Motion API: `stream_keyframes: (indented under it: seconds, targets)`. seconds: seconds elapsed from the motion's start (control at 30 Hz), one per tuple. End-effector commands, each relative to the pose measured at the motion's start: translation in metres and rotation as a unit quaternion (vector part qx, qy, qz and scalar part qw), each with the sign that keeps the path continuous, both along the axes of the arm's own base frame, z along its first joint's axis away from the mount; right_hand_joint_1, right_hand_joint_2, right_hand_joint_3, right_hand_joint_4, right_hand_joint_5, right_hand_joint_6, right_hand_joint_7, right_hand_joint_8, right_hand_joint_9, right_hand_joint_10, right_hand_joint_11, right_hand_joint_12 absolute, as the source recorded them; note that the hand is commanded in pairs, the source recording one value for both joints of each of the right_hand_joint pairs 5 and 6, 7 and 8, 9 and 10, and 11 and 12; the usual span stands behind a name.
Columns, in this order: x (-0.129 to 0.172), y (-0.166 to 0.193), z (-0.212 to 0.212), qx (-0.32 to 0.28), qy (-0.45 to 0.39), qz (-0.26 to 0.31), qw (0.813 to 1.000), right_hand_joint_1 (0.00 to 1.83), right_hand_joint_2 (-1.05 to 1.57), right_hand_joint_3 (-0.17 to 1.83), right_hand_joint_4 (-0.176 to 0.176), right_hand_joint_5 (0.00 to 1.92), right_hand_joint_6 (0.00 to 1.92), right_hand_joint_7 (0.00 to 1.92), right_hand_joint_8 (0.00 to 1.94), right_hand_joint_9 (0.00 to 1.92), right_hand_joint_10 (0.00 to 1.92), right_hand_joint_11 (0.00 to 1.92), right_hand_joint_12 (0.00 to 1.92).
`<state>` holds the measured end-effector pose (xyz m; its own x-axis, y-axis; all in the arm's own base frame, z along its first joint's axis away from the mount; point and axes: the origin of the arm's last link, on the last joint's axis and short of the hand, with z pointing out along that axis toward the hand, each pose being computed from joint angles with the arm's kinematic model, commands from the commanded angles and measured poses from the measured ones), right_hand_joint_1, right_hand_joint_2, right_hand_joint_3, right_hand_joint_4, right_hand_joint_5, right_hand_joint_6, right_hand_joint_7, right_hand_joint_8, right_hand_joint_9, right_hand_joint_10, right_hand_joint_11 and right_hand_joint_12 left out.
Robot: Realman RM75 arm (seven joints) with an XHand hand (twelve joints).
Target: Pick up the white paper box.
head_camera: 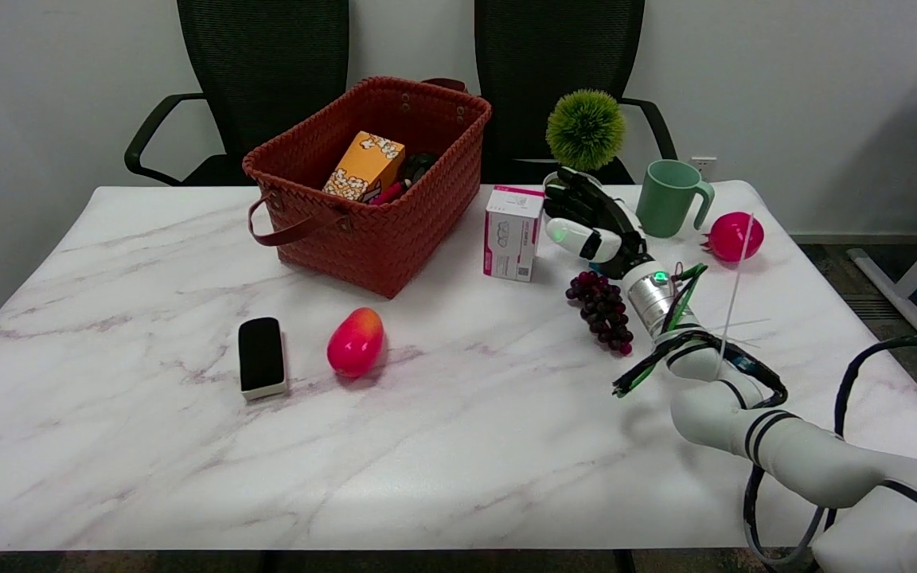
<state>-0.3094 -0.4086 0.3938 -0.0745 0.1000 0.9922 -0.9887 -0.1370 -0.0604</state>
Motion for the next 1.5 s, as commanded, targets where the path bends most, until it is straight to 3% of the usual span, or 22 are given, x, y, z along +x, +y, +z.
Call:
stream_keyframes:
  seconds: [0.03, 0.7, 1.5]
  targets:
    - [-0.004, -0.005, -0.015, 0.011, -0.010, -0.010, 1.000, 1.10, -0.20, 0.96, 0.000, 0.28, 0.28, 0.49, 0.49, 0.53, 0.53, 0.40, 0.40]
    - [-0.001, -0.014, 0.002, -0.011, -0.003, -0.018, 1.000, 1.10, -0.15, 0.91, 0.000, 0.29, 0.29, 0.49, 0.49, 0.54, 0.54, 0.41, 0.41]
    - [-0.003, -0.025, -0.020, 0.018, 0.009, -0.034, 0.999, 1.12, -0.30, 0.91, 0.000, 0.28, 0.28, 0.48, 0.48, 0.51, 0.51, 0.39, 0.39]
